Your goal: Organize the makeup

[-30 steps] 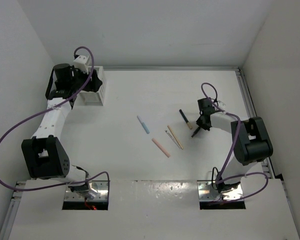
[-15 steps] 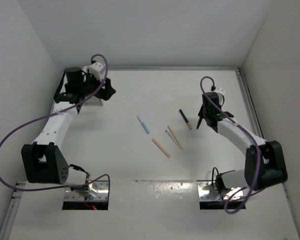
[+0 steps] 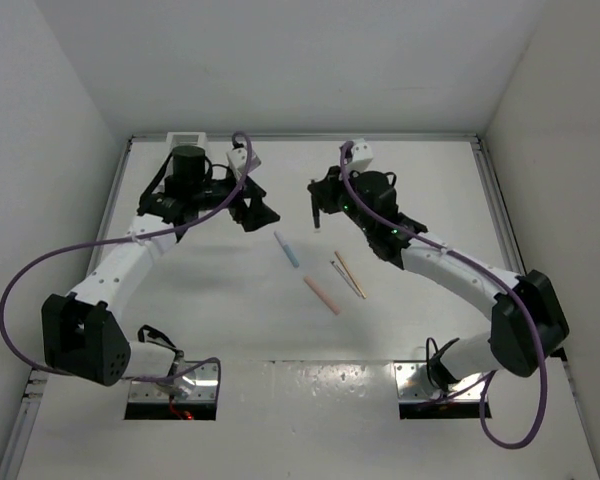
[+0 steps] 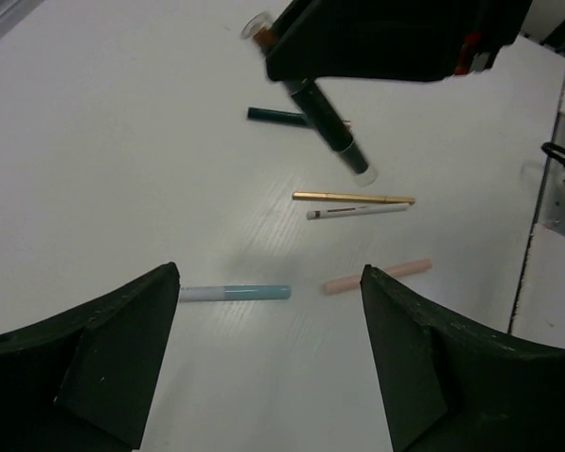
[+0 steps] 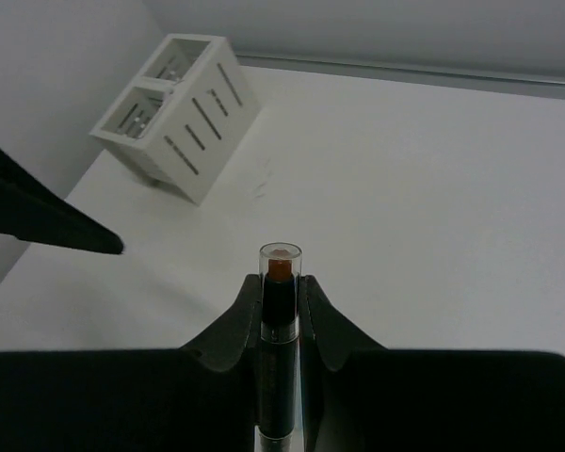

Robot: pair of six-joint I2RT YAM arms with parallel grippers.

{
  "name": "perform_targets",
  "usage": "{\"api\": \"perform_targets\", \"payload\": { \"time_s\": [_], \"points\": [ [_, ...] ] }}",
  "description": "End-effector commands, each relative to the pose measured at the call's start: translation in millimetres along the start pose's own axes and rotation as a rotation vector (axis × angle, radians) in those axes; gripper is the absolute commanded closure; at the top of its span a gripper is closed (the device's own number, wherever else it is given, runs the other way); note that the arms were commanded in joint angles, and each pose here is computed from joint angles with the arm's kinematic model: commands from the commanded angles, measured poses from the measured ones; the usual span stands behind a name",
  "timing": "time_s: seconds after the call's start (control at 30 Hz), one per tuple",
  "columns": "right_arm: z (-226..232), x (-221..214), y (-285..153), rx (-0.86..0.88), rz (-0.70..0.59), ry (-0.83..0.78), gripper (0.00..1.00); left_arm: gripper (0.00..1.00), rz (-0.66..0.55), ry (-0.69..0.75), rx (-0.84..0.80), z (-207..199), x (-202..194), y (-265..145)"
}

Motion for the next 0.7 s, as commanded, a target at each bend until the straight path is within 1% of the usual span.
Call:
{"api": "perform_targets", "payload": {
  "time_s": [0.0,0.07,0.13,0.2,0.43,0.53,0.6,0.67],
  "points": [
    [32.3,41.8,7.4,0.102,-0.172,0.020,1.00,0.16,-0.008,-0.045,-0.113,-22.3,2.7,10.5],
    [45.9,44.5,10.4,0.135,-0.192,0.017,1.00,0.11,-0.002,-0.079,-0.144,-25.5,0.8,17.2],
    [54.4,43.9,11.4,0.150,-0.197,0.041,1.00,0.11,0.003,-0.092,-0.163,-30.4,-0.3,24.1],
    [56.9,47.5,11.6,0.158,-0.222,0.053,1.00,0.10,-0.003,-0.096,-0.155,-26.9,0.6,27.0],
    [62.4,50.9,5.9,0.152,-0.265,0.103,1.00,0.10,-0.020,-0.131,-0.150,-25.4,-8.8,37.9],
    [66.9,44.7,6.2,0.165,-0.256,0.151,1.00,0.10,-0.048,-0.143,-0.140,-24.2,-2.2,43.0],
    [68.8,40.1,7.1,0.168,-0.248,0.154,1.00,0.10,-0.058,-0.144,-0.132,-20.9,-0.7,45.8],
    [70.1,36.2,7.9,0.170,-0.238,0.154,1.00,0.13,-0.060,-0.162,-0.134,-19.3,-2.9,48.3]
  ]
}}
Point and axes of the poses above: each gripper's point midway between its finger pads, its own y axis out along the fingers, its own z axis along the line the jaws close on, x = y × z, the point moved 2 cm from there along -y, back along the fingers, and after that the axes turned 14 degrees about -y, right-handed, at the moved point
